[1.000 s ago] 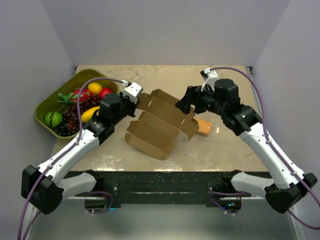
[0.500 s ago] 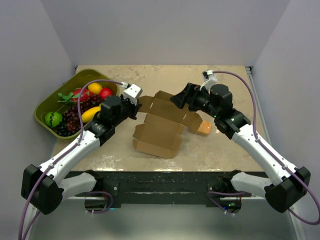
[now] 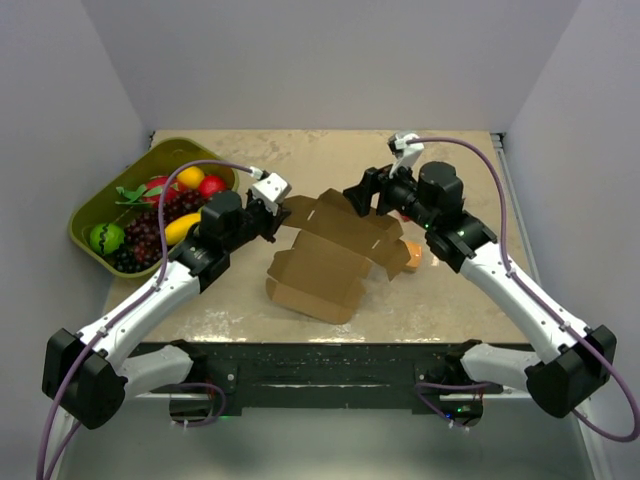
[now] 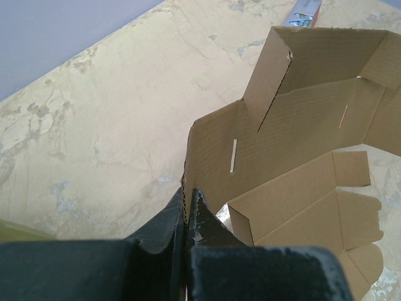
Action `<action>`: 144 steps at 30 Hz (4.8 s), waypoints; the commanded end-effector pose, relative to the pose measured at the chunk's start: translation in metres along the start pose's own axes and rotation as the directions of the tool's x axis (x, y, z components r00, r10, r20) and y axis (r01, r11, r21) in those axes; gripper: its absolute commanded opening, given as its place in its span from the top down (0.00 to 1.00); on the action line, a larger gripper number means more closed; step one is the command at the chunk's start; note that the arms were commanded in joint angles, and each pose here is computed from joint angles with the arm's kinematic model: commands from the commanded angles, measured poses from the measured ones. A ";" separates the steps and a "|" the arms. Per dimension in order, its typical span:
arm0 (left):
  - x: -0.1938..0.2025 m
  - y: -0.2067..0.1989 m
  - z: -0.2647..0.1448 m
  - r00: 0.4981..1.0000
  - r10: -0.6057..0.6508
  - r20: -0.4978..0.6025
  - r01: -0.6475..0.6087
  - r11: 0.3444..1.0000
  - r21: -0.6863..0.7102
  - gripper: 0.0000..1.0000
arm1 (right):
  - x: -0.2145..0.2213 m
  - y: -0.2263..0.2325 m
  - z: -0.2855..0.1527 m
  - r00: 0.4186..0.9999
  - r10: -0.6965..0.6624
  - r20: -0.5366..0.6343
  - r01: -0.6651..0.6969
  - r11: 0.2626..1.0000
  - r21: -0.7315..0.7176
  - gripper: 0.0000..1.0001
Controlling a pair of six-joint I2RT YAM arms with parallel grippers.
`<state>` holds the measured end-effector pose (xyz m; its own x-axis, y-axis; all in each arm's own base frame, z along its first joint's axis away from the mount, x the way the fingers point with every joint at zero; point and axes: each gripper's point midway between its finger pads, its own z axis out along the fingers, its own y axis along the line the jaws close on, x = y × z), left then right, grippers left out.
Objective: Fold the paper box
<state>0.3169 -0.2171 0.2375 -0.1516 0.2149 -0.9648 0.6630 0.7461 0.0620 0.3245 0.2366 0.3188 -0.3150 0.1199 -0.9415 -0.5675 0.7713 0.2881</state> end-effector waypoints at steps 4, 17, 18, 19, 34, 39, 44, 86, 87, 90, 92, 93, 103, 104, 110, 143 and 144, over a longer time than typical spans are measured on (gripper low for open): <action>-0.022 -0.008 -0.003 0.996 0.037 0.078 -0.041 0.998 0.047 1.00 | 0.018 -0.013 0.007 0.983 -0.184 0.006 0.184 0.983 0.001 0.36; -0.015 -0.004 0.002 0.999 0.012 0.048 -0.013 1.000 0.023 1.00 | 0.055 -0.010 0.009 0.978 -0.203 -0.043 0.200 0.977 -0.072 0.76; -0.014 -0.004 0.002 0.999 0.007 0.045 -0.008 1.000 0.026 1.00 | 0.061 -0.011 0.009 0.977 -0.204 -0.055 0.199 0.977 -0.075 0.77; -0.014 -0.004 0.003 0.999 0.003 0.044 -0.004 1.000 0.024 1.00 | 0.064 -0.013 0.009 0.977 -0.204 -0.061 0.200 0.977 -0.071 0.78; -0.002 -0.007 0.012 0.999 -0.034 -0.003 0.034 0.999 0.040 1.00 | 0.123 0.001 0.001 0.968 -0.182 -0.170 0.169 0.981 -0.091 0.83; 0.000 -0.008 0.013 0.999 -0.041 -0.009 0.042 0.998 0.047 1.00 | 0.143 -0.005 0.005 0.956 -0.185 -0.228 0.179 0.983 -0.047 0.81; -0.001 -0.011 0.013 0.999 -0.044 -0.007 0.044 0.997 0.060 1.00 | 0.156 -0.003 0.011 0.942 -0.201 -0.269 0.199 0.979 -0.034 0.79; 0.009 -0.004 0.010 0.998 -0.056 0.028 0.057 0.998 -0.035 1.00 | 0.061 0.055 -0.030 0.502 0.860 0.096 -0.854 0.510 -0.102 0.09; 0.010 -0.006 0.010 0.998 -0.055 0.029 0.056 0.998 -0.030 1.00 | 0.057 0.048 -0.030 0.476 0.869 0.139 -0.865 0.491 -0.107 0.08; 0.007 -0.010 0.009 0.998 -0.050 0.041 0.051 0.998 -0.025 1.00 | 0.058 0.037 -0.025 0.427 0.884 0.189 -0.889 0.449 -0.092 0.04; 0.008 -0.010 0.009 0.999 -0.021 0.040 0.022 0.999 -0.026 1.00 | 0.055 0.029 -0.021 0.398 0.890 0.224 -0.901 0.425 -0.088 0.02; 0.006 -0.012 0.009 0.999 -0.018 0.045 0.019 1.000 -0.022 1.00 | 0.059 0.026 -0.017 0.393 0.891 0.227 -0.905 0.418 -0.075 0.02; 0.000 -0.014 0.004 0.997 0.007 0.073 -0.005 1.000 -0.031 1.00 | 0.074 -0.015 0.001 0.190 0.950 0.246 -0.972 0.218 -0.091 0.08; 0.001 -0.015 0.004 0.997 0.009 0.073 -0.007 0.999 -0.031 1.00 | 0.074 -0.018 0.000 0.181 0.948 0.262 -0.973 0.212 -0.094 0.08; -0.002 -0.016 0.002 0.996 0.019 0.088 -0.017 0.999 -0.031 1.00 | 0.084 -0.036 -0.008 0.154 0.929 0.337 -0.981 0.186 -0.062 0.13; 0.058 -0.038 0.028 0.989 -0.064 -0.137 0.069 0.997 0.033 0.84 | 0.164 -0.064 0.029 0.213 0.922 0.322 -0.976 0.189 0.104 0.94; 0.060 -0.039 0.027 0.987 -0.064 -0.146 0.070 0.997 0.036 0.79 | 0.170 -0.064 0.031 0.221 0.922 0.316 -0.974 0.193 0.119 0.95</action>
<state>0.3044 -0.2412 0.1681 -0.2559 0.2669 -0.9291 0.6621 0.7487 0.0327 0.3304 0.2134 0.1344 -0.2975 0.9545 0.0176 0.3346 0.0870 0.9383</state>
